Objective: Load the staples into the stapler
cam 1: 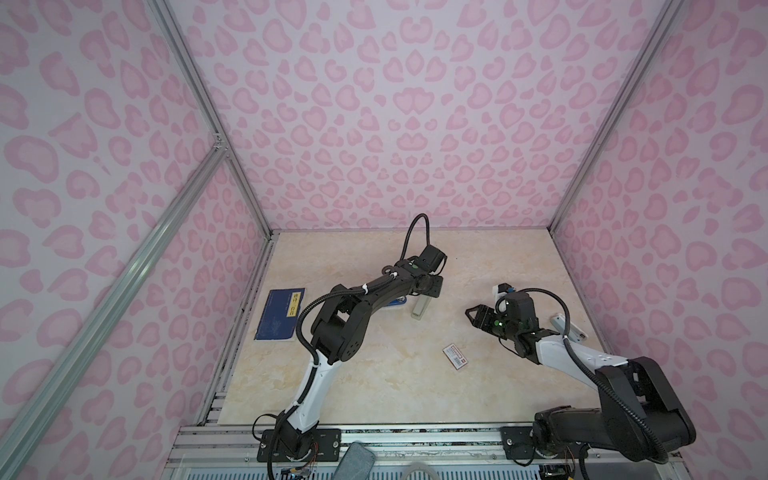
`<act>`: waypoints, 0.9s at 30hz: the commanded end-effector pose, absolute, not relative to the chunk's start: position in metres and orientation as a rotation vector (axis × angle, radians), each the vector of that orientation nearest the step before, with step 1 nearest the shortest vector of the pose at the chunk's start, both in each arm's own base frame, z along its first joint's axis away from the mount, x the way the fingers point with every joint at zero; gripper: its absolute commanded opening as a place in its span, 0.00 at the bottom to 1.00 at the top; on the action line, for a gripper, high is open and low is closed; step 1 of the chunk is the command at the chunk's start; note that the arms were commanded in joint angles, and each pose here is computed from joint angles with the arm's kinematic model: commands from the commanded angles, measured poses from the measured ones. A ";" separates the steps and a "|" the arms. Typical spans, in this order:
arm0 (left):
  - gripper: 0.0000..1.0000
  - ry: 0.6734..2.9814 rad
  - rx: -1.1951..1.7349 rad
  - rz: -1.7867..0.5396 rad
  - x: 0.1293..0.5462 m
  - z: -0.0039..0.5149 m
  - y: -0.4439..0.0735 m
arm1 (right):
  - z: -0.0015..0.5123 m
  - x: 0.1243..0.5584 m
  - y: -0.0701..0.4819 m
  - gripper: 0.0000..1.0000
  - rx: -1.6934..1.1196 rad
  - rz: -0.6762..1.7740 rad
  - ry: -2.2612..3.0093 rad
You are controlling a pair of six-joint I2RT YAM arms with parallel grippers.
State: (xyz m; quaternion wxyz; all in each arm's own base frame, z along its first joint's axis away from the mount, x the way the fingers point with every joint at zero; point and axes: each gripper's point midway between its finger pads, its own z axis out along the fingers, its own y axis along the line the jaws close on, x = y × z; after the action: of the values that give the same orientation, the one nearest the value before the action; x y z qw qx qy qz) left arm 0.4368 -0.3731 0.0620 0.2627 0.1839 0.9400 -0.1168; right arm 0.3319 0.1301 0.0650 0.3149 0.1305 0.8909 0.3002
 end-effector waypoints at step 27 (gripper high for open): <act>0.04 2.431 0.523 -0.531 0.392 0.123 -0.399 | 0.041 0.408 0.175 0.39 0.573 1.446 2.110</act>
State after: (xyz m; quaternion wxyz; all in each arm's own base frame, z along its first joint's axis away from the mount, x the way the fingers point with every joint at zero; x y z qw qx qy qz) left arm 0.3872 -0.3854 0.1030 0.2681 0.2060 0.9269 -0.1630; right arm 0.4035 0.1667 0.0312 0.2573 0.2130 0.7983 0.5012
